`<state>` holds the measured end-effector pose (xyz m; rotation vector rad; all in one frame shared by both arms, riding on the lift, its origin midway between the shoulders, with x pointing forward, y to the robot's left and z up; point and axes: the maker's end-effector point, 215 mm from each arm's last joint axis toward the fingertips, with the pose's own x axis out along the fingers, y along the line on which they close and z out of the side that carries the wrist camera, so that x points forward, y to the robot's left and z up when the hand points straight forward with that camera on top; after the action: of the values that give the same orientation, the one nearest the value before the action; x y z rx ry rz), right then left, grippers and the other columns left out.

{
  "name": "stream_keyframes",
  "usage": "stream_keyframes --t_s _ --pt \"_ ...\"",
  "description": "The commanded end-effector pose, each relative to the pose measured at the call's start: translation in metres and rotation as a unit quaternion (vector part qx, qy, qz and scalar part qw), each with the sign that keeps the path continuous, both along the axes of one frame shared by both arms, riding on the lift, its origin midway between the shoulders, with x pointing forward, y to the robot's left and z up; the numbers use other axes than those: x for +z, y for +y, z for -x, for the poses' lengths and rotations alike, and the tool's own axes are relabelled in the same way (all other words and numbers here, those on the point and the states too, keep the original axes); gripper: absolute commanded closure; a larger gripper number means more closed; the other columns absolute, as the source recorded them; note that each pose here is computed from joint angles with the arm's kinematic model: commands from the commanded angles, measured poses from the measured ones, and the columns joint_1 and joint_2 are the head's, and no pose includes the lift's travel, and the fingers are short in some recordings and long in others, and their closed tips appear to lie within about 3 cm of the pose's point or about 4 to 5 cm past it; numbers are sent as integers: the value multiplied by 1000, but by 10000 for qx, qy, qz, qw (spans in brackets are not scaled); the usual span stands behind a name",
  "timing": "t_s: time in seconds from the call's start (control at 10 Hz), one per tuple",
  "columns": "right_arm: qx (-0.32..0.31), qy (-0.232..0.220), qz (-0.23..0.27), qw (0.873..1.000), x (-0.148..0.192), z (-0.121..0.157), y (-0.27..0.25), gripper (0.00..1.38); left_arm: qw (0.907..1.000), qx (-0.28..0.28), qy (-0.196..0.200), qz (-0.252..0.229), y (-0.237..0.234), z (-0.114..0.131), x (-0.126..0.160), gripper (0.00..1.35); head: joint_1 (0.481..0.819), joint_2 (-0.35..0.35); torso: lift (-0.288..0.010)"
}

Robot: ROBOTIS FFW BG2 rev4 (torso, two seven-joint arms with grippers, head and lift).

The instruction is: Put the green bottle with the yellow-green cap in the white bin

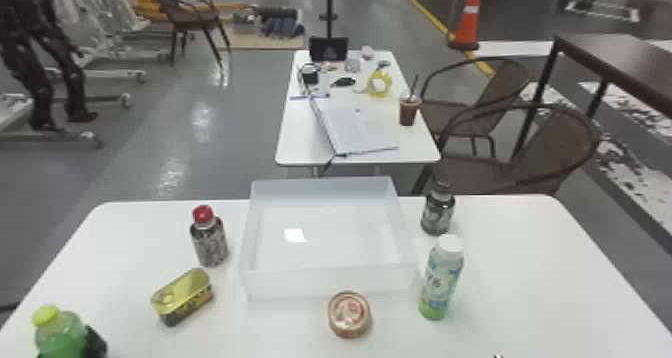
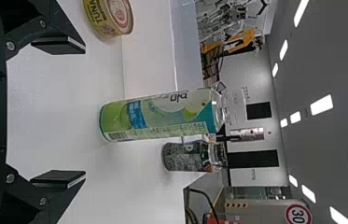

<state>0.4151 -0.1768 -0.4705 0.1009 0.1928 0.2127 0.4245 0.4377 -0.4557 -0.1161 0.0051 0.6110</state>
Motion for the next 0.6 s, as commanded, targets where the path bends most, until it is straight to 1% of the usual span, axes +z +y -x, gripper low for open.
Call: stream_keyframes --t_s 0.0,0.1,0.2,0.3,0.4,0.5 --pt "0 0 0 10000 0 0 0 325 9999 -49 -71 63 -11 0 1 759 549 0 -100" --pt "0 7 1 10000 -1 0 0 325 9996 -169 -227 51 -23 -4 15 759 549 0 -100" --pt "0 7 1 10000 -1 0 0 325 9984 -389 -386 -142 -41 -12 38 759 549 0 -100" --pt "1 16 -13 10000 -1 1 0 325 9952 -698 -536 -438 -59 -23 67 759 549 0 -100" --pt "-5 17 -27 10000 -1 1 0 325 9899 -981 -730 -710 -79 -36 99 759 549 0 -100" --pt "-5 25 -26 10000 -2 1 0 325 9850 -1216 -863 -873 -99 -48 122 759 549 0 -100"
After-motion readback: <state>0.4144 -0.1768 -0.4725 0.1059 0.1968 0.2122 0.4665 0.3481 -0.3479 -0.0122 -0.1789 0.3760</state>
